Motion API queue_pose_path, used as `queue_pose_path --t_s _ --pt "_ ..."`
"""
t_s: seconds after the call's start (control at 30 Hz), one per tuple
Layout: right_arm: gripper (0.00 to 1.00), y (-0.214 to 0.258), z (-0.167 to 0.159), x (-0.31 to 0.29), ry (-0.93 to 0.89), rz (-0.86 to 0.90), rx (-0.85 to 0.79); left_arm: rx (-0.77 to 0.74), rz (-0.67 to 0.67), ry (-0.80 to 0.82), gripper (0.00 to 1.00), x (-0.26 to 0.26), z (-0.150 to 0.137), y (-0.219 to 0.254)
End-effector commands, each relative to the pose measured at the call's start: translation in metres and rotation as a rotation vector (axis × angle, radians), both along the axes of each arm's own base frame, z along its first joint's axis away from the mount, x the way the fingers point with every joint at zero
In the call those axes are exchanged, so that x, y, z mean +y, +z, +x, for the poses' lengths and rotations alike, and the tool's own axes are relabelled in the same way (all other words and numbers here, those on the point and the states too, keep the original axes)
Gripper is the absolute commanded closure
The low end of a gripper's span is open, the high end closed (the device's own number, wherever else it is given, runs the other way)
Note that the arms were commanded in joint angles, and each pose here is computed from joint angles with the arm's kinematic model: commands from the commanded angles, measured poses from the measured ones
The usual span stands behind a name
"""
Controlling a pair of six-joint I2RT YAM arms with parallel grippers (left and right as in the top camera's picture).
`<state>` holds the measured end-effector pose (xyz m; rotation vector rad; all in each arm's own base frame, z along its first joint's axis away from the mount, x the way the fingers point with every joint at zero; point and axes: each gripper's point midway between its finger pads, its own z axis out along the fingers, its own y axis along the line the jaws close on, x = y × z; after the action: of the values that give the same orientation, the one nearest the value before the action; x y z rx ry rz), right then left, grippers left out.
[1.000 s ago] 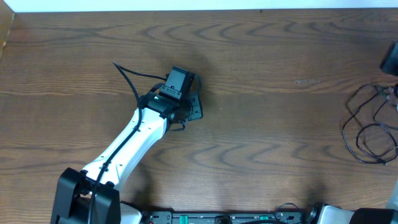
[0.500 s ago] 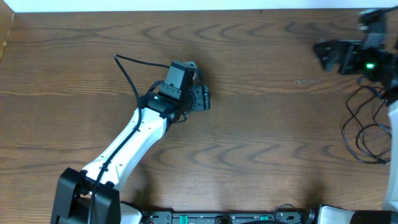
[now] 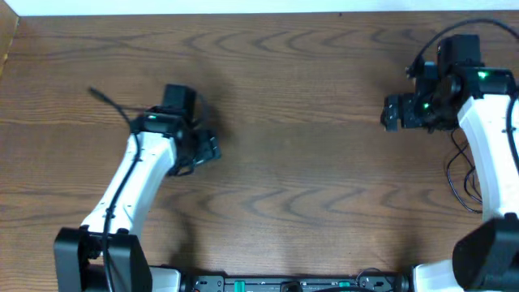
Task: Untangle cables
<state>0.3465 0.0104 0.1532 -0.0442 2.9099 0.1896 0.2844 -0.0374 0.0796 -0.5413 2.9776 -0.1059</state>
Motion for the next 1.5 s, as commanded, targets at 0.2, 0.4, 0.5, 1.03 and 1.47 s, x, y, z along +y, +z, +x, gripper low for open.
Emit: queue_pose_path --t_s 0.2,0.4,0.5,1.03,1.47 --pt "0.01 -0.027 -0.059 0.004 -0.008 0.009 0.281 0.186 0.013 0.102 0.17 0.022 -0.060 0.020" --pt "0.01 -0.049 -0.093 0.006 -0.009 0.014 0.324 0.092 0.009 0.006 0.17 0.021 -0.074 0.044" --pt "0.01 -0.054 -0.102 0.011 -0.016 0.044 0.256 -0.042 0.005 -0.044 0.17 0.015 -0.074 0.058" --pt "0.01 0.071 -0.117 0.014 -0.013 0.046 -0.563 -0.848 -0.044 -0.174 0.02 -0.004 -0.101 0.145" --pt "0.01 0.083 -0.142 0.015 -0.011 0.043 -0.621 -0.875 -0.048 -0.172 0.02 -0.003 -0.104 0.149"
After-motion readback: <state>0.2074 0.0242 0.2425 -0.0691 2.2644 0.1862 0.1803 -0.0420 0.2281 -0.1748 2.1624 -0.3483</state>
